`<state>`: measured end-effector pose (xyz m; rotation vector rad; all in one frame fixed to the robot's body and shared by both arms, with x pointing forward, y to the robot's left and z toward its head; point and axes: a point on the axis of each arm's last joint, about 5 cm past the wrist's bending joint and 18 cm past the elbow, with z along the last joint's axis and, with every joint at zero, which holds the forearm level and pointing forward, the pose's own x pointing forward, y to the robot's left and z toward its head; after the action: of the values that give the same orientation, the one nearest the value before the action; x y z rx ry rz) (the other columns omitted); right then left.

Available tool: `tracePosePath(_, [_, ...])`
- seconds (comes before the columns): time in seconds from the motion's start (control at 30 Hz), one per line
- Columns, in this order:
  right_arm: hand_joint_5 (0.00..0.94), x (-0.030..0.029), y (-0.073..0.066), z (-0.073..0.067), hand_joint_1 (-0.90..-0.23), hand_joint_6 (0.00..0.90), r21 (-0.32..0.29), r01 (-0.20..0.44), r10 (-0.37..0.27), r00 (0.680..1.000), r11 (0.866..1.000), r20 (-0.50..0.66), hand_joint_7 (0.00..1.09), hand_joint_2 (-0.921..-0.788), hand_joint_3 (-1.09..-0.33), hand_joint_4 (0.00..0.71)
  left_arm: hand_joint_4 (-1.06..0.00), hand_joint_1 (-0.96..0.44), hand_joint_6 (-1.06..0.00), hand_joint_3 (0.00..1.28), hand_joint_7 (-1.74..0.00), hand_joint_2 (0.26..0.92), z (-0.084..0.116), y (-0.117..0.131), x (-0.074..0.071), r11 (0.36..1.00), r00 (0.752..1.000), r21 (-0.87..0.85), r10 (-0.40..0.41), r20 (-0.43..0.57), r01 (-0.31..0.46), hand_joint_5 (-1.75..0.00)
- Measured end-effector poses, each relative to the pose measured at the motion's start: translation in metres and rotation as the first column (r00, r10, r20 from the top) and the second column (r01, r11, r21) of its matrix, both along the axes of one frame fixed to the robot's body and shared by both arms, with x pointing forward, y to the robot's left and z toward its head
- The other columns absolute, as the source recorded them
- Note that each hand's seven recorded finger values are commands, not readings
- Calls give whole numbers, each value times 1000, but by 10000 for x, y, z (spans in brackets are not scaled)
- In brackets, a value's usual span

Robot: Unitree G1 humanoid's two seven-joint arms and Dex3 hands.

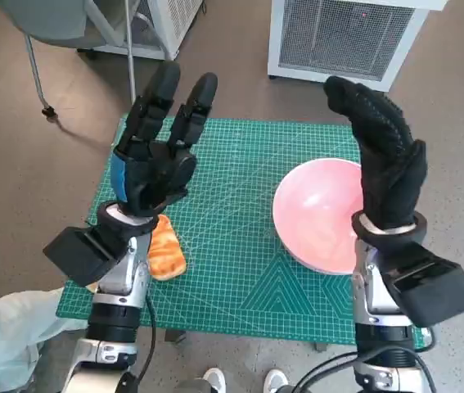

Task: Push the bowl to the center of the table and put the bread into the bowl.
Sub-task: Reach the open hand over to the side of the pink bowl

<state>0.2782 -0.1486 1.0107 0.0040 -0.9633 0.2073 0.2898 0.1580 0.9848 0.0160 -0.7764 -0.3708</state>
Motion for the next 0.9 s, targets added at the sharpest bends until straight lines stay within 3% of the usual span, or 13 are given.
tracePosePath(0.2, [12,-16,-174,-47,-493,-1,3,45,-45,999,999,-6,682,-921,-771,284,-296,52,-430,277,-3,921,-3,-5,0,1000,1000,1,-5,-1,5,0])
tracePosePath(0.33, [13,-19,-355,-116,-500,-1,-1,138,-138,990,990,-16,678,-921,-763,288,-295,44,-433,274,-5,921,-2,7,0,1000,1000,-2,-1,0,1,0])
tracePosePath(0.4, [11,-23,-451,-155,-504,-1,3,213,-213,977,977,-24,676,-921,-762,286,-294,41,-434,273,-5,921,-2,10,0,1000,1000,-2,1,0,-1,0])
tracePosePath(0.53, [10,-23,-594,-222,-500,-1,-3,353,-353,935,936,-33,675,-921,-765,284,-294,38,-434,271,-5,921,-1,16,0,1000,1000,-3,3,0,-3,0])
tracePosePath(0.67, [9,-9,-733,-330,-486,-1,-22,477,-477,876,879,-74,676,-921,-772,282,-296,39,-435,271,-5,921,-2,16,0,1000,1000,-3,4,0,-4,-1])
tracePosePath(0.73, [8,-6,-795,-402,-483,-1,-23,516,-515,850,856,-111,675,-921,-776,281,-298,38,-435,271,-5,921,-3,15,0,1000,1000,-4,6,0,-6,-2])
tracePosePath(0.83, [7,-8,-857,-508,-477,-1,-27,549,-546,822,835,-161,673,-921,-780,279,-300,38,-435,271,-5,921,-3,15,-1,1000,1000,-7,10,-1,-10,-3])
tracePosePath(0.9, [5,-12,-881,-587,-455,-1,-28,557,-551,810,830,-204,666,-921,-788,275,-301,38,-437,271,-6,921,-4,14,-1,1000,1000,-9,12,-2,-12,-3])
